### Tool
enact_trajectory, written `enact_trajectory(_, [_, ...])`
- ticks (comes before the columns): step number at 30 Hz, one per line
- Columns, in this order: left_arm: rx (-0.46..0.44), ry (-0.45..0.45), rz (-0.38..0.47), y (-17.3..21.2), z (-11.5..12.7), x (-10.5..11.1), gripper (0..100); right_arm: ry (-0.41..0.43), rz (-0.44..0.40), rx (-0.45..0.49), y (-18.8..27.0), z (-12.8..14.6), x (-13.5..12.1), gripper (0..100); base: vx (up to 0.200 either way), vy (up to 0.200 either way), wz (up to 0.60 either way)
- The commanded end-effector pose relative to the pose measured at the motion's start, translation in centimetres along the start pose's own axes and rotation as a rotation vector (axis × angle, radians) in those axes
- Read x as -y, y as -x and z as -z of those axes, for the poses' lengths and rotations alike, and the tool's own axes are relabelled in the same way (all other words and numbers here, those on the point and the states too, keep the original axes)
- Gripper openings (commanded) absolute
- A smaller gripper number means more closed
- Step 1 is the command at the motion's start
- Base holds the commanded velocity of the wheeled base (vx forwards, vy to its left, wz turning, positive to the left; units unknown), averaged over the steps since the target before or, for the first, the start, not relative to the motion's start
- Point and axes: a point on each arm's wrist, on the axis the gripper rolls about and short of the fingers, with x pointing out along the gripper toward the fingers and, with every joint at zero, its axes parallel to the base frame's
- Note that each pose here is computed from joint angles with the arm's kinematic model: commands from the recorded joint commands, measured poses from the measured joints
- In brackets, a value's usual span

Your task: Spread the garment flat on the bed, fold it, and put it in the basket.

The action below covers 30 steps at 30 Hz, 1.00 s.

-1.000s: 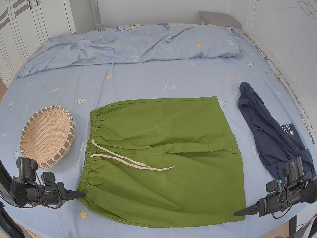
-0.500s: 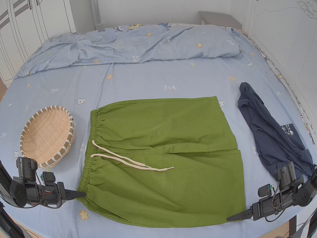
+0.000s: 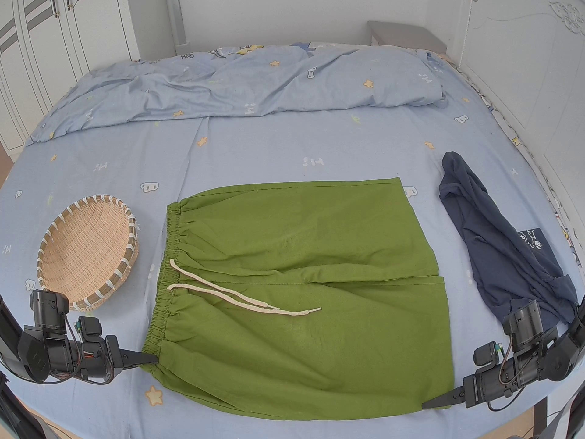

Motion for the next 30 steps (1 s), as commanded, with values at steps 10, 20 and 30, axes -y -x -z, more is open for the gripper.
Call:
enact_trajectory(10, [0.001,0.010,-0.003,0.1,0.1,-0.1,0,-0.088,0.036,0.014,1.1,1.5,1.2,0,0.000,0.000,0.00])
enact_trajectory(20, [-0.047,0.066,-0.021,1.0,3.2,0.0,0,-0.084,0.064,0.035,2.3,3.4,0.5,0,0.000,0.000,0.00])
enact_trajectory(30, [-0.043,0.107,-0.063,3.7,5.9,0.7,0,-0.058,0.065,0.029,2.6,3.8,0.4,0,0.000,0.000,0.00])
